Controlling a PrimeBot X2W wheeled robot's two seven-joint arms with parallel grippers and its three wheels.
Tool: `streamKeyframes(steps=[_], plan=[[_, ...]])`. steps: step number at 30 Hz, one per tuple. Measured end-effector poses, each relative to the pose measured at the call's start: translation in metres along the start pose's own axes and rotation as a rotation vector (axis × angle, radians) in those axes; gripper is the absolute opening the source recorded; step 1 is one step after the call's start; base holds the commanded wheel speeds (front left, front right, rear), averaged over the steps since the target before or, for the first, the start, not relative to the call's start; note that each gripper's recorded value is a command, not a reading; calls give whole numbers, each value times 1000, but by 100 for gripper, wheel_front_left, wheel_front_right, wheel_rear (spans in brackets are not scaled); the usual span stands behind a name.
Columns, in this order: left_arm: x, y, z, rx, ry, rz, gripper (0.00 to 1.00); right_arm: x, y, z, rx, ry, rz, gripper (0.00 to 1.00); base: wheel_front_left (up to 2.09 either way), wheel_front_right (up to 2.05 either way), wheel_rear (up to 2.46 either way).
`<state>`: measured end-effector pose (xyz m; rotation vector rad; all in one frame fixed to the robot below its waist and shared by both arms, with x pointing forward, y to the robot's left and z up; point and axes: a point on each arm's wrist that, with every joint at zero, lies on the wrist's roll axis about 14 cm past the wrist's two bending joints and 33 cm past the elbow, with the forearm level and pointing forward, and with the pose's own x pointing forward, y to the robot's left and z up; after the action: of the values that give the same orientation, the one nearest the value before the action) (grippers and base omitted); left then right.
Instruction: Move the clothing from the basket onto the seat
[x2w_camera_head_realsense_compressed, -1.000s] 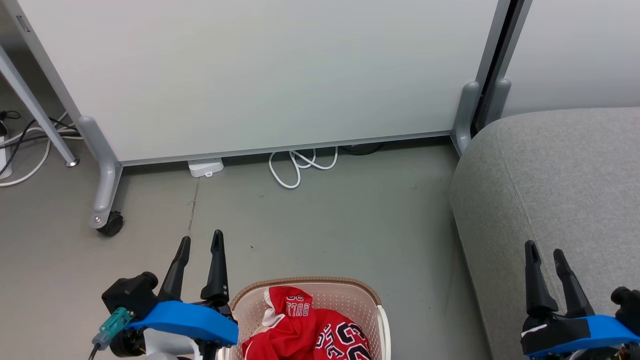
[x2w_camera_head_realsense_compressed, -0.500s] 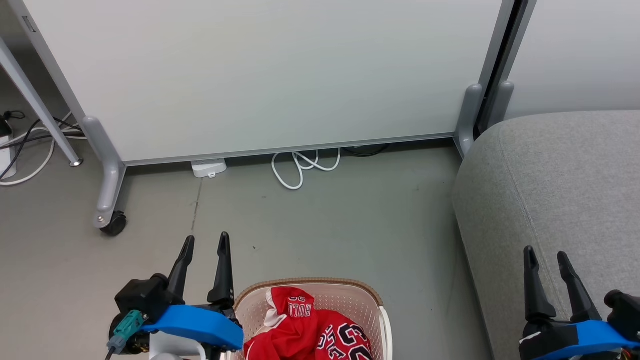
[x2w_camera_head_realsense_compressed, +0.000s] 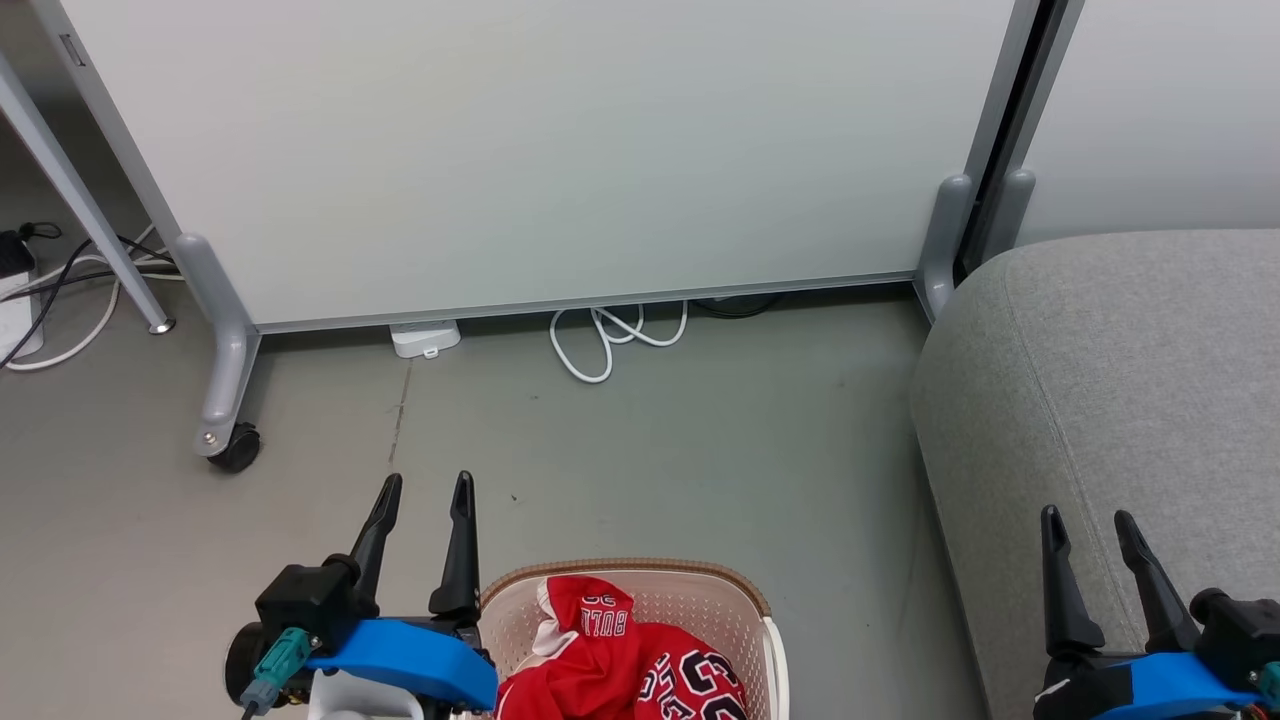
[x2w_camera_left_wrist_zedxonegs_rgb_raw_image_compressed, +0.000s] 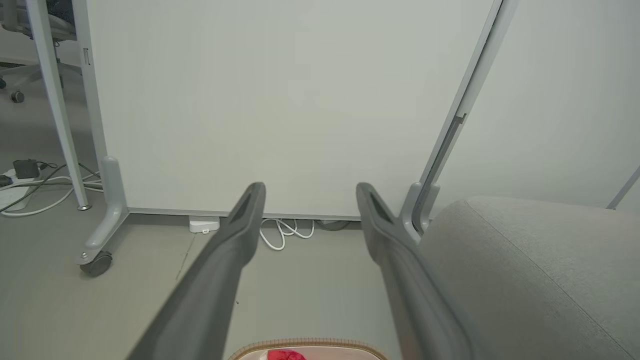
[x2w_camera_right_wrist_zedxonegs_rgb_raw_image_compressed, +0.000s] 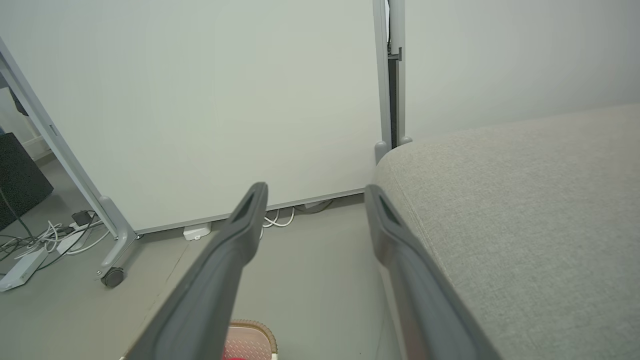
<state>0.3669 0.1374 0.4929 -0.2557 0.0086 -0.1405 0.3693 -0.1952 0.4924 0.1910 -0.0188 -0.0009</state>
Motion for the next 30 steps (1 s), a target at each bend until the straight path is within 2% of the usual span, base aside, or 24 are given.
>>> streamKeyframes(steps=[30], plan=[[-4, -5, -7, 152, -2, -37, 100, -1, 9, -1, -198, -16, 59, 100, 0, 0, 0]])
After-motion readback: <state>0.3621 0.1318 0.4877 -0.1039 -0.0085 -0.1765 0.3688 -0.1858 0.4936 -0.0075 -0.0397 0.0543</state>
